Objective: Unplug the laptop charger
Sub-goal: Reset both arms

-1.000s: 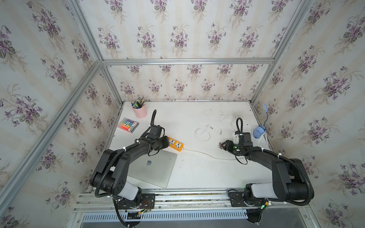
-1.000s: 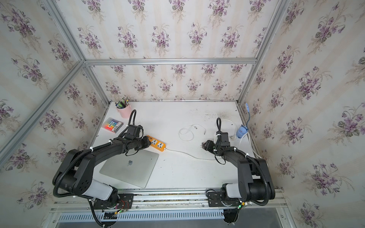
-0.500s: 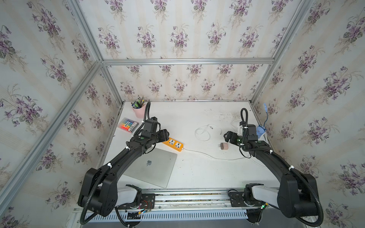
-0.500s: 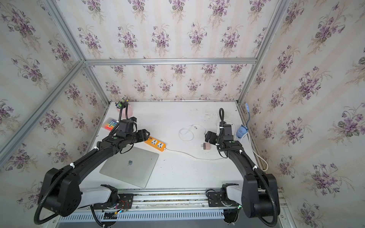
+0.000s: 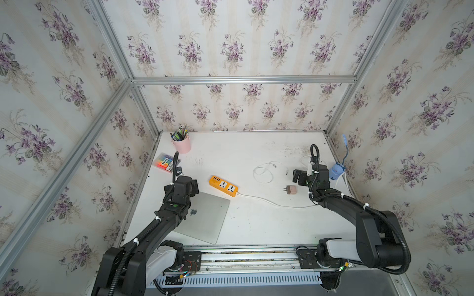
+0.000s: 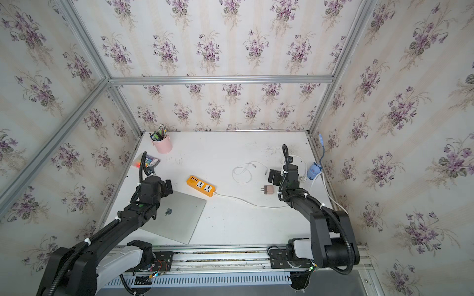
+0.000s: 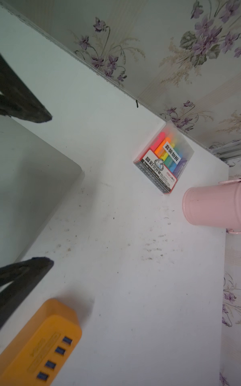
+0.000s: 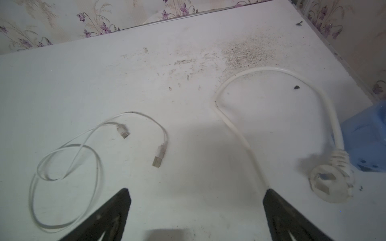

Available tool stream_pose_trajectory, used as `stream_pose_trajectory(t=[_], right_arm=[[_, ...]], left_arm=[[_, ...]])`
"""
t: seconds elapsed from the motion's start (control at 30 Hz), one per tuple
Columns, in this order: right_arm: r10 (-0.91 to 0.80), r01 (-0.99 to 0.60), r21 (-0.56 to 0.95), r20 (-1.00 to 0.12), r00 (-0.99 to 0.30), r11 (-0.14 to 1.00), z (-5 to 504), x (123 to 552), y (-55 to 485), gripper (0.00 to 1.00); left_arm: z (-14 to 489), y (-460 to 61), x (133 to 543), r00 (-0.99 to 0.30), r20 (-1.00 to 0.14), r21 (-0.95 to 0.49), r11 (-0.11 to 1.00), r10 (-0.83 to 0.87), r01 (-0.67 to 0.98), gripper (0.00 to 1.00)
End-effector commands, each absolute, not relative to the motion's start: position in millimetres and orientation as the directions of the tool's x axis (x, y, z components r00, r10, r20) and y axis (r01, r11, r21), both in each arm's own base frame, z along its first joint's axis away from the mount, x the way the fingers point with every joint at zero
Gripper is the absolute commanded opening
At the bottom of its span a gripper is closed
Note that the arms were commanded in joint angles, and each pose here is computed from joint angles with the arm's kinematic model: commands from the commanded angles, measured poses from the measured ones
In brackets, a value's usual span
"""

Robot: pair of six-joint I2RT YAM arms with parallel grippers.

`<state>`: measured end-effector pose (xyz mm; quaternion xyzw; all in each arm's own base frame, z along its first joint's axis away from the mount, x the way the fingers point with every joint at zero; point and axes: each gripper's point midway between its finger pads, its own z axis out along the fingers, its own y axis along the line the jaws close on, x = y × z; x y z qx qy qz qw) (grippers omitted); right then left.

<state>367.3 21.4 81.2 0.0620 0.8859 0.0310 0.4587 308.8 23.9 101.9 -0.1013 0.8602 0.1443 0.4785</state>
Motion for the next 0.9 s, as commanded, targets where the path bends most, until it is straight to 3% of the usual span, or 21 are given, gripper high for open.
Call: stream_pose_trajectory(t=[0.0, 0.17, 0.47, 0.53, 0.87], right_arm=[[0.16, 0.113, 0.125, -0.907, -0.389, 0.986, 104.9, 377.1, 12.0, 1.0], [0.116, 0.09, 0.099, -0.972, -0.205, 0.991, 131.2, 368.1, 8.2, 1.0], [-0.013, -0.017, -0.012, -0.998, -0.056, 1.0, 133.4, 362.4, 20.6, 1.0], [0.001, -0.023, 0.005, -0.988, -0.154, 1.0, 120.2, 372.4, 19.3, 1.0], [0.044, 0.012, 0.043, -0.987, -0.153, 0.999, 120.1, 376.6, 8.3, 1.0]], left_arm=[[139.5, 23.9, 333.5, -0.328, -0.943, 0.163, 0.934, 0.053, -0.318, 1.0], [130.4, 1.4, 364.6, -0.334, -0.94, 0.15, 0.966, 0.074, -0.21, 1.0], [94.0, -9.1, 391.0, -0.411, -0.906, 0.163, 0.978, 0.098, -0.128, 1.0], [94.2, -8.7, 392.1, -0.41, -0.907, 0.158, 0.979, 0.094, -0.125, 1.0], [93.2, -9.9, 392.8, -0.418, -0.904, 0.149, 0.983, 0.091, -0.109, 1.0]])
